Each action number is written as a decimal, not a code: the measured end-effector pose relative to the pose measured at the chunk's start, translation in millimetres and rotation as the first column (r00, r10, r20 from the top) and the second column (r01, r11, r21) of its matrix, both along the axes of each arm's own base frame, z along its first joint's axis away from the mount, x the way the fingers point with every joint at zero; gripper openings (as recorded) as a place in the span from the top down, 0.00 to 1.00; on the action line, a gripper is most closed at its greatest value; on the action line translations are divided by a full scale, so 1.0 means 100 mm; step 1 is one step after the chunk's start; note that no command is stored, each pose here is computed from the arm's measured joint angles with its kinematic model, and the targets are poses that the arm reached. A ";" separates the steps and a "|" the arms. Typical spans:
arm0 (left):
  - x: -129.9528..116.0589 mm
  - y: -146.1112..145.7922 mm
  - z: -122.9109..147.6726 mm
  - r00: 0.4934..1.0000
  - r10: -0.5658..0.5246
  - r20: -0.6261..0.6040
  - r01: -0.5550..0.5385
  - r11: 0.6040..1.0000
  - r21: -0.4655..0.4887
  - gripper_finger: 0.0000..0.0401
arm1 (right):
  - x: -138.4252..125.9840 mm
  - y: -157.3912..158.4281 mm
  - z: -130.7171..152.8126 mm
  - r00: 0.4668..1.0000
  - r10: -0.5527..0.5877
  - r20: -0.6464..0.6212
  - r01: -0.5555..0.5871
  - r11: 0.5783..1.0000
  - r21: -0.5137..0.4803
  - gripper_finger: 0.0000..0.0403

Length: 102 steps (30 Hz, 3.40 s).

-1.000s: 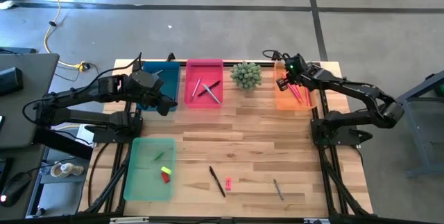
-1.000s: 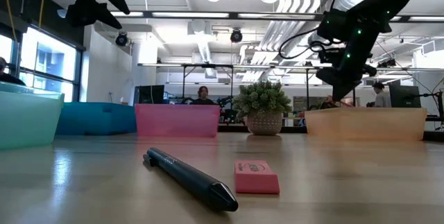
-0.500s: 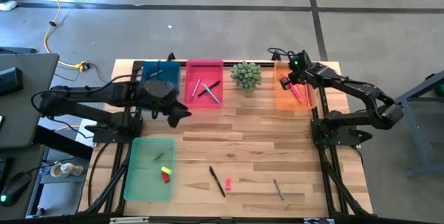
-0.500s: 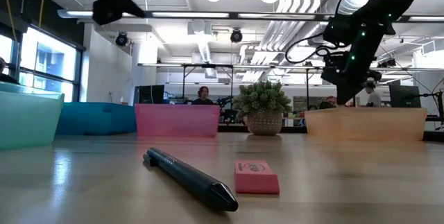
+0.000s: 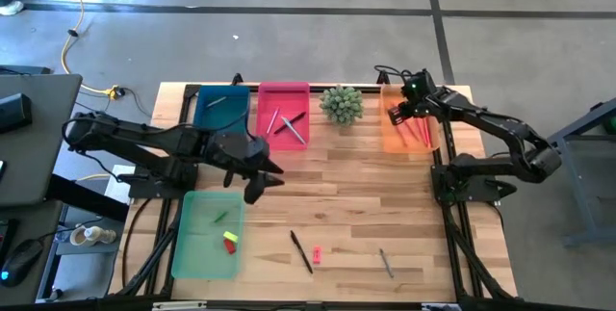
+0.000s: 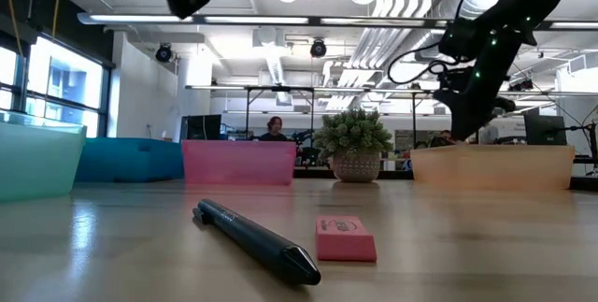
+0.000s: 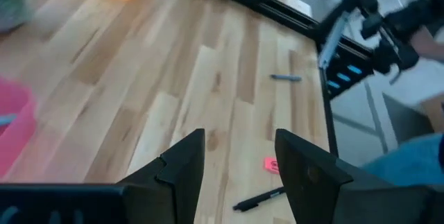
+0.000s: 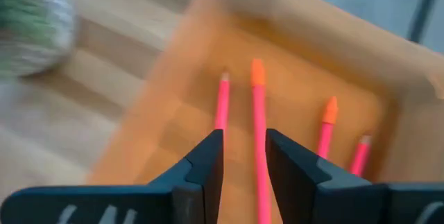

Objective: Sort crayons/erasers/pens/pencils in bins
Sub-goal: Put the black pen into the pink bin

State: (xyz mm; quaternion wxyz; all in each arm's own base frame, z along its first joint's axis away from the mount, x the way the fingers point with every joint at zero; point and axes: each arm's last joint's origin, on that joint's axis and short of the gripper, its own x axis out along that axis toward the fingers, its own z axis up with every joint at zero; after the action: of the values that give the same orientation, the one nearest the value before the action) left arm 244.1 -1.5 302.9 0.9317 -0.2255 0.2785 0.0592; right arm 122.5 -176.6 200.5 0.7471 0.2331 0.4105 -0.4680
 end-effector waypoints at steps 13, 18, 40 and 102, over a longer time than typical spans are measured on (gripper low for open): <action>0.37 -0.26 0.28 0.969 -0.246 0.000 0.238 0.940 0.243 0.62 | 0.00 0.44 0.49 0.931 0.189 0.313 -0.161 0.980 -0.113 0.76; 0.40 -0.31 0.33 0.944 -0.306 -0.120 0.329 0.885 0.331 0.62 | 0.04 0.68 0.72 0.899 0.258 0.354 -0.199 0.961 -0.193 0.76; 0.50 -0.85 -0.08 0.719 -0.401 -0.567 0.682 0.567 0.462 0.62 | 0.53 1.31 1.16 0.957 0.224 0.182 -0.238 0.970 0.058 0.76; 1.25 -1.25 -1.60 0.495 -0.535 -0.684 0.854 0.443 0.272 0.62 | 0.94 1.58 0.87 0.973 0.187 0.132 -0.207 0.965 0.162 0.76</action>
State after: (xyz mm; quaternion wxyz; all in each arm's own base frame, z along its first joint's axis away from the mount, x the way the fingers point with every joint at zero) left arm 369.2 -126.9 142.5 0.7754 0.2385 0.5464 -0.2083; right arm 216.3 -18.6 287.7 0.7892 0.2824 0.4270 -0.3393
